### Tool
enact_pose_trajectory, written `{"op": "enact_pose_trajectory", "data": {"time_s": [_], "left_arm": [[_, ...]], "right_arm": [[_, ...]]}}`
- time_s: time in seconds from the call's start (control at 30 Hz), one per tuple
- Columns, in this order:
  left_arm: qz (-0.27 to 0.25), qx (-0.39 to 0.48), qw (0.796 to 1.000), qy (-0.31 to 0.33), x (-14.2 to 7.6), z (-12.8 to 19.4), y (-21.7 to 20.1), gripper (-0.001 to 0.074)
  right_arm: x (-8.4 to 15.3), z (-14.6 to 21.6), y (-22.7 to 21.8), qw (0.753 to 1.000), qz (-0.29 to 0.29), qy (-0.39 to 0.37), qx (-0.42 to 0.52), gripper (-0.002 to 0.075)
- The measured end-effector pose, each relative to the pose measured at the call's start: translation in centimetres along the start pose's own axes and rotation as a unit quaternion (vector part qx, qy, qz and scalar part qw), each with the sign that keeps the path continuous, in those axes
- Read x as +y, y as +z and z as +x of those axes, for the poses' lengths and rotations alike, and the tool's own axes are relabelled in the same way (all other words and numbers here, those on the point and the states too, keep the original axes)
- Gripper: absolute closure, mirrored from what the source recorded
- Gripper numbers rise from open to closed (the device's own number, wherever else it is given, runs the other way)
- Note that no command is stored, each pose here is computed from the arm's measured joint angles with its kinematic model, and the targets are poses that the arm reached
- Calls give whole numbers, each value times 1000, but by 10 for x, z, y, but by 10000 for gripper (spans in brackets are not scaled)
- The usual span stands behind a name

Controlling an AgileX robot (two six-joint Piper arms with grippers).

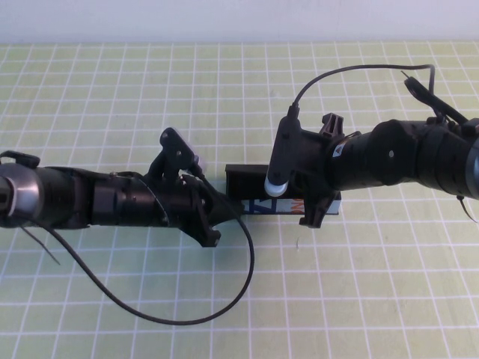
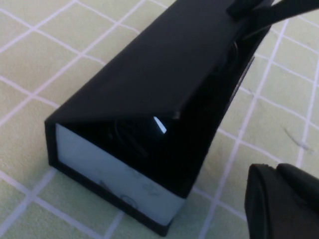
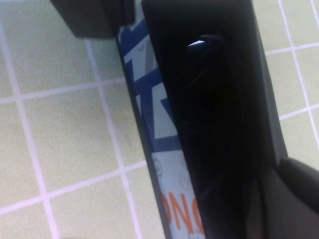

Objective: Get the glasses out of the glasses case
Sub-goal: Pick up the glasses from the glasses case

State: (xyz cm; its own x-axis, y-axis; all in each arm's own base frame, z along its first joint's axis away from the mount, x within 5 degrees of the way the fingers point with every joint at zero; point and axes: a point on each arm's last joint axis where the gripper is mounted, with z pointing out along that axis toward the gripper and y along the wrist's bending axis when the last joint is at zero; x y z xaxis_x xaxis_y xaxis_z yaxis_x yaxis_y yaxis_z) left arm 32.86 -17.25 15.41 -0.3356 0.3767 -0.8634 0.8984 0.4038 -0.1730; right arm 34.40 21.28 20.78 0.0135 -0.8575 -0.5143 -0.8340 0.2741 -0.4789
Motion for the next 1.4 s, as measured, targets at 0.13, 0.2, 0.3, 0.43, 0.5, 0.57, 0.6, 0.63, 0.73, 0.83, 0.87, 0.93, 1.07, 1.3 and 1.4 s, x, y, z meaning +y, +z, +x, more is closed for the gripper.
{"op": "enact_pose_trajectory", "data": {"time_s": [0.13,0.2,0.3,0.43,0.5,0.57,0.6,0.63,0.73,0.83,0.87,0.93,1.07,1.3,1.4], "left_arm": [[4,-4,1000,2,6,0,7,739],[9,-9,1000,6,7,-2,8,739],[11,-15,1000,12,10,-5,10,739],[10,-19,1000,18,14,-8,13,739],[10,-18,1000,20,15,-7,15,739],[11,-19,999,23,18,-7,17,739],[11,-20,999,24,19,-7,18,739],[10,-21,999,27,20,-8,19,739],[10,-25,999,33,24,-11,22,739],[12,-29,999,37,27,-13,25,739],[15,-29,999,35,28,-12,26,739],[16,-31,999,39,30,-12,28,739],[16,-30,997,63,31,-10,29,739],[-6,-21,997,69,35,-9,30,739],[-8,-20,997,69,35,-9,30,739]], "right_arm": [[-1,0,0,1000,1,2,0,715],[-1,0,0,1000,2,2,-1,715],[-1,0,0,1000,2,2,-1,715],[-1,0,0,1000,2,4,-1,715],[-1,0,0,1000,2,4,-2,715],[-1,0,0,1000,2,8,-3,715],[-1,0,0,1000,2,9,-3,715],[-1,0,0,1000,2,10,-3,715],[-1,0,0,1000,3,11,-4,715],[-1,0,0,1000,2,12,-4,715],[-1,0,0,1000,2,12,-4,715],[-1,0,0,1000,2,13,-4,715],[-1,-1,0,1000,2,15,-5,715],[-1,-1,0,1000,2,21,-6,715],[-1,-1,0,1000,2,24,-7,715]]}}
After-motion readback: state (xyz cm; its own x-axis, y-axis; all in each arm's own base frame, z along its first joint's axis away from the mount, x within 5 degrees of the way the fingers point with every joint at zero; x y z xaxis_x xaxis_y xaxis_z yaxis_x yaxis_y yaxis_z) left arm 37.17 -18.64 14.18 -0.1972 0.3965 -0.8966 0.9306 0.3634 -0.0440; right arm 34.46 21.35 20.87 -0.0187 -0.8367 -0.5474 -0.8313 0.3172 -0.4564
